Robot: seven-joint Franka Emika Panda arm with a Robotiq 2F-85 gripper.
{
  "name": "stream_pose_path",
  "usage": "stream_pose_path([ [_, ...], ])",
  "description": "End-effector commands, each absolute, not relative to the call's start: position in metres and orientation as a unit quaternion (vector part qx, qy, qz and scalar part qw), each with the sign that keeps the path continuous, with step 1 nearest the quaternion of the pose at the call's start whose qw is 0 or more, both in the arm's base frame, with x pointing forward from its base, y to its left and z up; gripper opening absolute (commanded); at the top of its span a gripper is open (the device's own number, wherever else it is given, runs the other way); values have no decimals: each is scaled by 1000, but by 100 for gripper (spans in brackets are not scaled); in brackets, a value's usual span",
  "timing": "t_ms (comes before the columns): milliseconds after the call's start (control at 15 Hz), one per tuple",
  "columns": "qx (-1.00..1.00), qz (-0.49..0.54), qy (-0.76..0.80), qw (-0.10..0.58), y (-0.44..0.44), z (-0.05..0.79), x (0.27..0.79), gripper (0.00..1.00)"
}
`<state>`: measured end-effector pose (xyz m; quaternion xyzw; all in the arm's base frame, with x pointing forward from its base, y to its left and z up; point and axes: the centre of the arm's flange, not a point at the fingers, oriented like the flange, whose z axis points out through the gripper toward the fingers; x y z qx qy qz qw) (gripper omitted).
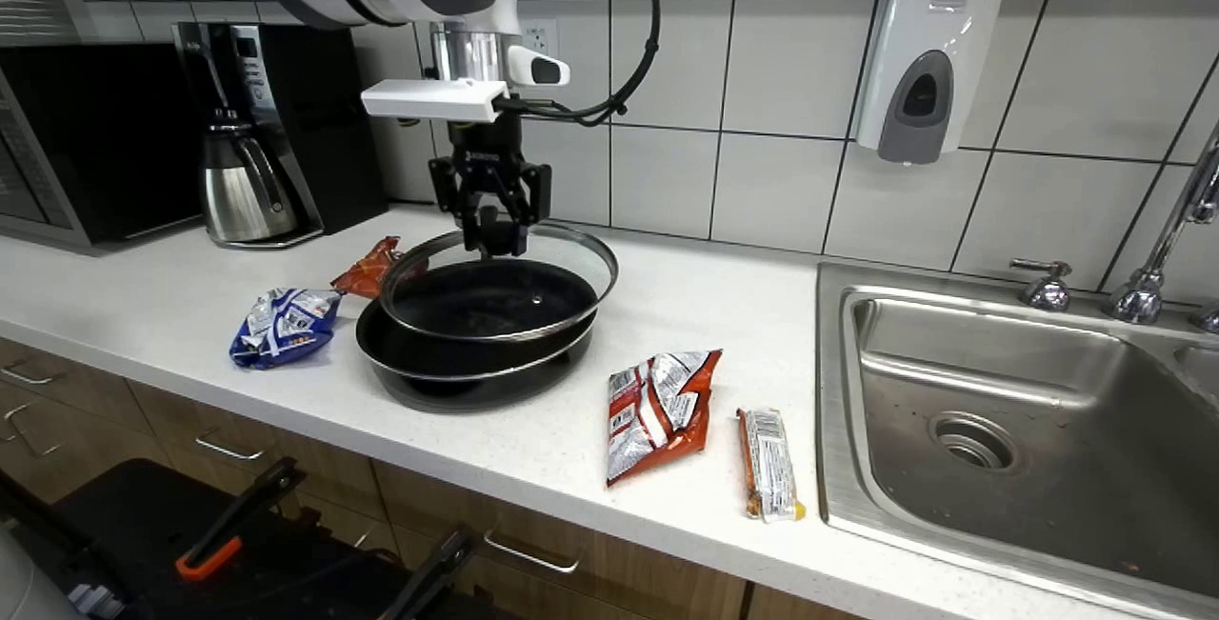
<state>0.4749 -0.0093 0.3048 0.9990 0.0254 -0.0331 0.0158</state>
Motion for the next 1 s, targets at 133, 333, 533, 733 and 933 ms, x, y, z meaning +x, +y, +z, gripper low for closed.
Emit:
stream_pose_path([
  [133, 1000, -13, -3, 10, -60, 338, 497, 38],
  [333, 1000, -8, -19, 11, -96, 344, 506, 38],
  [533, 999, -3, -34, 14, -125, 348, 515, 38],
  [733, 999, 0, -49, 13, -152, 350, 526, 38],
  [933, 998, -1, -60, 11, -176, 350, 539, 38],
])
